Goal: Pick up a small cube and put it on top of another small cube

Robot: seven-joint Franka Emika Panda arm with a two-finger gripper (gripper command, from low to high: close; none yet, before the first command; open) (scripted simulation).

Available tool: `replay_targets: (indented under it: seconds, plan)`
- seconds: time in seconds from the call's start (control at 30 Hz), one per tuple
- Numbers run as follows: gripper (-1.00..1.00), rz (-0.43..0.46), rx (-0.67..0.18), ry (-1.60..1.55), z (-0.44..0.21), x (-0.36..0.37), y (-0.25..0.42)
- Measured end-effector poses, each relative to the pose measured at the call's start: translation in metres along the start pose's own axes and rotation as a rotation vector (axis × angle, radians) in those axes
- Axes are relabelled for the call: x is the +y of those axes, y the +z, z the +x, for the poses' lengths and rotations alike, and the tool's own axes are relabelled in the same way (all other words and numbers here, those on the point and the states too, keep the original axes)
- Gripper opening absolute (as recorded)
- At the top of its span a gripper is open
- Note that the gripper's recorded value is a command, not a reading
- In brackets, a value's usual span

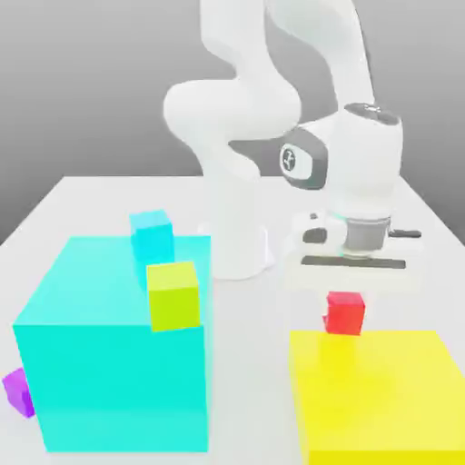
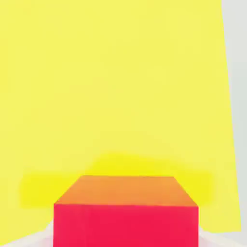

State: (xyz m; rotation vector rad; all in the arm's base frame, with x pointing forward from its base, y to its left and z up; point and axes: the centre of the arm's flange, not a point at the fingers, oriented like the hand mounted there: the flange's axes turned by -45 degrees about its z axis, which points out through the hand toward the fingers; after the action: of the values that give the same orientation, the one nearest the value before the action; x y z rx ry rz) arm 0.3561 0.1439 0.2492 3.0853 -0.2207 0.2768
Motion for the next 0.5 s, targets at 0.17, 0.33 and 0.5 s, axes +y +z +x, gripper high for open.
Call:
replay_targets:
  seconds: [0.17,0.33,0.5]
  plan:
    - [-1.00,-0.029,0.174,0.170,0.076,0.044,-0.054]
    - [-1.00,-0.068,0.333,0.373,0.135,0.114,-0.116]
    - [-1.00,-0.108,0.292,0.735,0.153,0.237,-0.112]
